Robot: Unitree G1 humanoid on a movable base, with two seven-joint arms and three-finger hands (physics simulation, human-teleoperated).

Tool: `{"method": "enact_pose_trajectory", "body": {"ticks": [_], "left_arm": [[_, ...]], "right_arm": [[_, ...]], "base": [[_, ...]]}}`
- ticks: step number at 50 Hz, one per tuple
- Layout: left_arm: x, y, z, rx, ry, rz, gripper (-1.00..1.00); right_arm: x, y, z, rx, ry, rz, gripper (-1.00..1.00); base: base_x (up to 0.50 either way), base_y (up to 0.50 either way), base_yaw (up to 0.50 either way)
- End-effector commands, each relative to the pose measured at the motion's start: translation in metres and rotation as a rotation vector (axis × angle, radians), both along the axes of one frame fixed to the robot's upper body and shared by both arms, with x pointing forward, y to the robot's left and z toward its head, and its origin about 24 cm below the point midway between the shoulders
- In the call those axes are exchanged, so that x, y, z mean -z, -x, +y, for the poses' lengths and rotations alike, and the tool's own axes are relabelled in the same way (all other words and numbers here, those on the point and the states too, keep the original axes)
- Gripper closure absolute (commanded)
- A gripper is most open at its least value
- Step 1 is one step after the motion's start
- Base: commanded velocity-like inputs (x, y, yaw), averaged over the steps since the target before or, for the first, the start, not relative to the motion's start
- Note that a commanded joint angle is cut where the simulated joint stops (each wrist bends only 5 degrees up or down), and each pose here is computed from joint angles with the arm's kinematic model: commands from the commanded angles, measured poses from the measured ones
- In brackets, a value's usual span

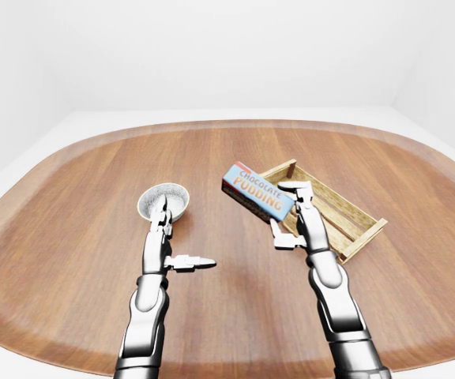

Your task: Pick up the chocolate pudding and put it in the tray.

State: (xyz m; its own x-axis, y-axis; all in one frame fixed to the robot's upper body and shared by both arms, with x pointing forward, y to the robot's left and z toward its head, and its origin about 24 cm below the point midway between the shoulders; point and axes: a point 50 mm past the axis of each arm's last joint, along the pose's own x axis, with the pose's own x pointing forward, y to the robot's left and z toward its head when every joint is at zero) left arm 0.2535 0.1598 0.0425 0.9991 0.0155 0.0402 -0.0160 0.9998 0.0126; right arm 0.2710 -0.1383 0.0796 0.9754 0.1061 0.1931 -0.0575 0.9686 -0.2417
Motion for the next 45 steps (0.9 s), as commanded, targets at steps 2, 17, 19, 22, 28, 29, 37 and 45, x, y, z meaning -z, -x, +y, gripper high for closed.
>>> {"method": "enact_pose_trajectory", "body": {"ticks": [2, 17, 19, 22, 28, 29, 37, 45], "left_arm": [[0.0, 0.0, 0.0, 0.008, 0.01, 0.005, -1.0], [-0.001, 0.001, 0.0, 0.009, 0.009, 0.005, -1.0], [-0.001, 0.001, 0.0, 0.009, 0.009, 0.005, -1.0], [-0.001, 0.001, 0.0, 0.009, 0.009, 0.005, -1.0], [-0.001, 0.001, 0.0, 0.009, 0.009, 0.005, -1.0], [-0.001, 0.001, 0.0, 0.01, 0.009, 0.005, -1.0], [-0.001, 0.001, 0.0, 0.01, 0.009, 0.006, -1.0], [-0.001, 0.001, 0.0, 0.008, 0.011, 0.006, -1.0]], "right_arm": [[-0.011, -0.01, -0.006, 0.002, -0.034, -0.015, 1.0], [-0.014, -0.038, -0.012, 0.042, -0.006, -0.017, 1.0], [-0.014, -0.041, -0.012, 0.051, -0.01, -0.012, 1.0], [-0.013, -0.045, -0.013, 0.057, -0.009, -0.002, 1.0], [-0.013, -0.052, -0.014, 0.073, -0.007, 0.008, 1.0], [-0.014, -0.052, -0.014, 0.073, -0.008, 0.006, 1.0], [-0.014, -0.058, -0.012, 0.082, 0.004, 0.012, 1.0], [-0.011, -0.067, -0.012, 0.095, 0.011, 0.042, 1.0]], "base": [[0.0, 0.0, 0.0], [0.0, 0.0, 0.0], [0.0, 0.0, 0.0], [0.0, 0.0, 0.0], [0.0, 0.0, 0.0], [0.0, 0.0, 0.0], [0.0, 0.0, 0.0], [0.0, 0.0, 0.0]]}}
